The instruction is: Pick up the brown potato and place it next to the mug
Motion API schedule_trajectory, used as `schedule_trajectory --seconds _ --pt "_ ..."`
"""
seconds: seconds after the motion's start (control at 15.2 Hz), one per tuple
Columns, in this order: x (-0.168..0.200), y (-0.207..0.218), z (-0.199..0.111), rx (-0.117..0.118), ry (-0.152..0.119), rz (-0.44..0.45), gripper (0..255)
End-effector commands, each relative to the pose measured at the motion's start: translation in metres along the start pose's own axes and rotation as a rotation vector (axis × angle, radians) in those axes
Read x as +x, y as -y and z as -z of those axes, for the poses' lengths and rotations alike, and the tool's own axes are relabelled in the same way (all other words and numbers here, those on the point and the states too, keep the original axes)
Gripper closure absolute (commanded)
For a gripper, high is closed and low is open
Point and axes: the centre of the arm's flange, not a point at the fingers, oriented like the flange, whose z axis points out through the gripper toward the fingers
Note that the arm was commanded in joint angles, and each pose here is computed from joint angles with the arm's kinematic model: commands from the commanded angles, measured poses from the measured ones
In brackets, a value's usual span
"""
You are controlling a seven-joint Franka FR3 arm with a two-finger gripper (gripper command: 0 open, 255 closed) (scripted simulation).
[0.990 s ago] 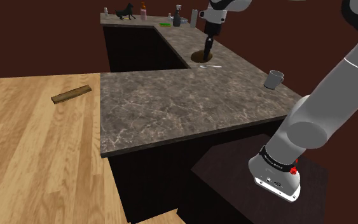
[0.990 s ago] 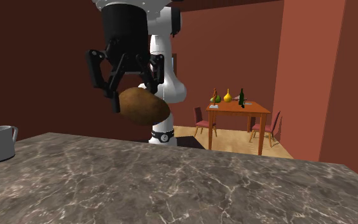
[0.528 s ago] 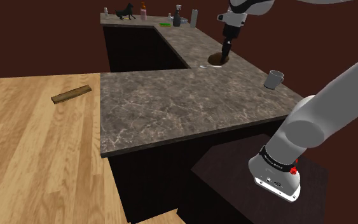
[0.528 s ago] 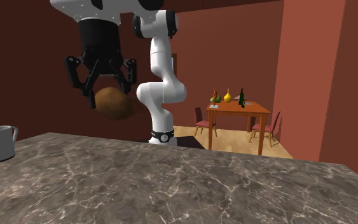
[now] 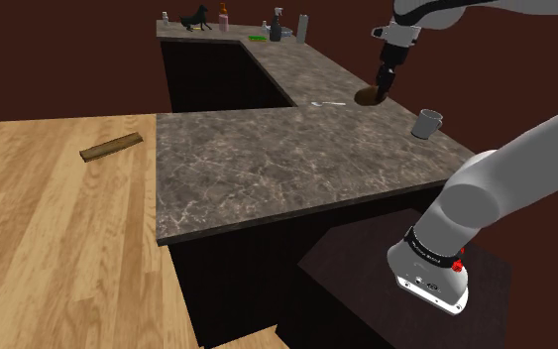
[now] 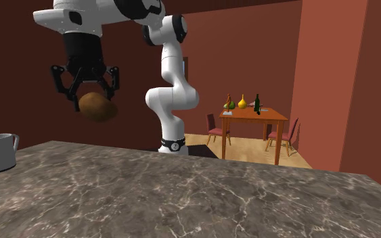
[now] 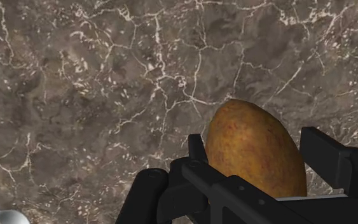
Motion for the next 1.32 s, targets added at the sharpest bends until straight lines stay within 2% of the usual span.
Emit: schedule_trajectory --seconds 0.0,1.25 --pt "-0.027 -0.008 0.003 0.0 0.0 0.001 255" --pt "-0.271 -0.064 0.009 0.0 0.0 0.001 255"
